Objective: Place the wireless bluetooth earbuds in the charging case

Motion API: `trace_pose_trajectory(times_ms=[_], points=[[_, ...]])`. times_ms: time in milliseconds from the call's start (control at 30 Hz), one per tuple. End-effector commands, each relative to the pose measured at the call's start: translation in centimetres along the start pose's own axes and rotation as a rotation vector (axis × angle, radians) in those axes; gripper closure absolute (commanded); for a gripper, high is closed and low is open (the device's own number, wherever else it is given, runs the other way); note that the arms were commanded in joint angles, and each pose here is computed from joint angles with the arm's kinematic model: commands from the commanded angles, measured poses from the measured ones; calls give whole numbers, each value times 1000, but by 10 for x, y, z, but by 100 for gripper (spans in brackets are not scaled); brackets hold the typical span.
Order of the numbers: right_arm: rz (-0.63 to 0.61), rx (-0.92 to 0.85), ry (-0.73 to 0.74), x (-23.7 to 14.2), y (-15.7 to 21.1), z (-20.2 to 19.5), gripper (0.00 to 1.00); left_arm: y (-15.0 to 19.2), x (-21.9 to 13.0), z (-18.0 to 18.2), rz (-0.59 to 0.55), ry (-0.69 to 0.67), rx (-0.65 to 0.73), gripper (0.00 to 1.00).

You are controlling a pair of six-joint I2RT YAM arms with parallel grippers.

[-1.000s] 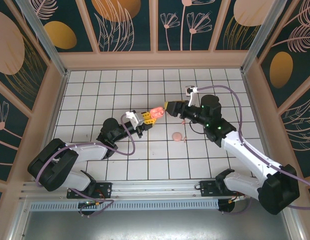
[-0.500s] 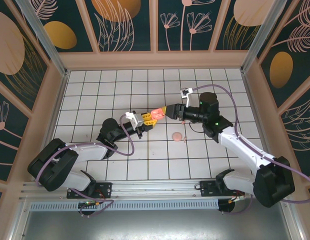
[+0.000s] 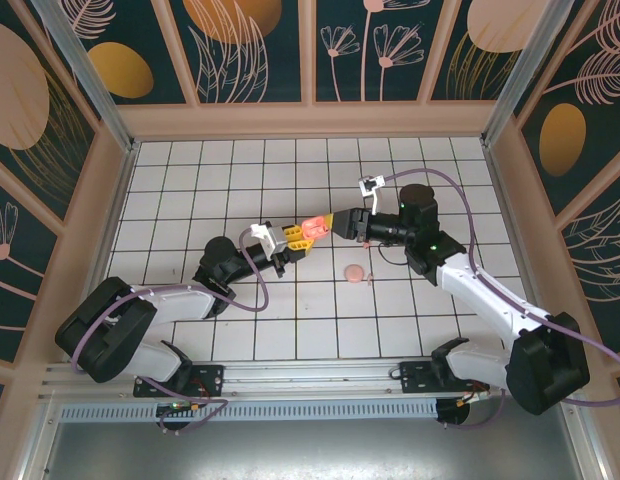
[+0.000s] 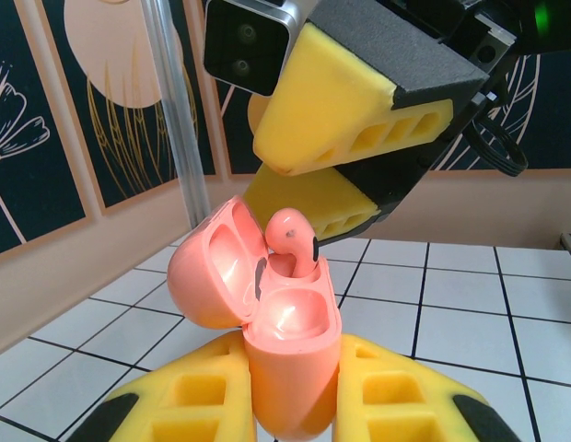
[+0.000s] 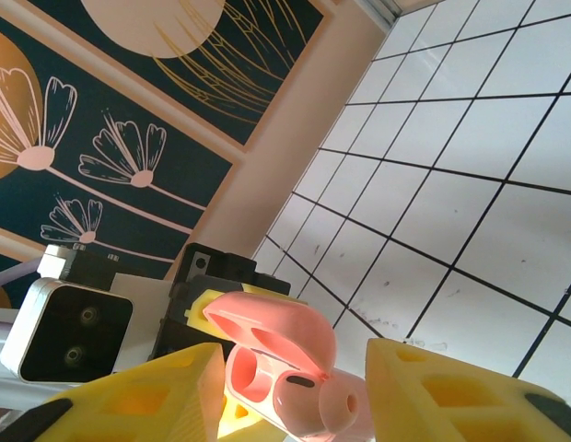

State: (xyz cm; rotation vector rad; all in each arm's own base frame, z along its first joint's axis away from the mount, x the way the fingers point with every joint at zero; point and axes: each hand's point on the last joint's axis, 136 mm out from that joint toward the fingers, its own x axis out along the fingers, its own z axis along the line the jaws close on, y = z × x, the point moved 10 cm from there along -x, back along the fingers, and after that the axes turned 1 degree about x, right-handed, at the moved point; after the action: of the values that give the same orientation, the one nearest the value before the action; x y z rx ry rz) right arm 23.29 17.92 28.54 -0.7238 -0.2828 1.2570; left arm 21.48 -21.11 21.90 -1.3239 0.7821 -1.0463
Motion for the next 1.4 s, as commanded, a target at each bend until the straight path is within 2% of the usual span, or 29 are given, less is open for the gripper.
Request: trace_pose_trajectory(times_ms=[0,567,833,1133,1367], points=[[2,-19,-16,-5,-1,6,58,-19,2,1,-77,-10,26,87],[7,-12,8,-3,3,6,68,-21,1,2,-81,-24,23,87],[-13,8,76,1,5,8,72,-21,2,2,-82,-26,23,87],[-98,80,188,7,14,13,75,-20,2,3,-79,-40,20,88],[-243,157,299,-1,24,22,76,-19,1,4,-67,-64,23,88]])
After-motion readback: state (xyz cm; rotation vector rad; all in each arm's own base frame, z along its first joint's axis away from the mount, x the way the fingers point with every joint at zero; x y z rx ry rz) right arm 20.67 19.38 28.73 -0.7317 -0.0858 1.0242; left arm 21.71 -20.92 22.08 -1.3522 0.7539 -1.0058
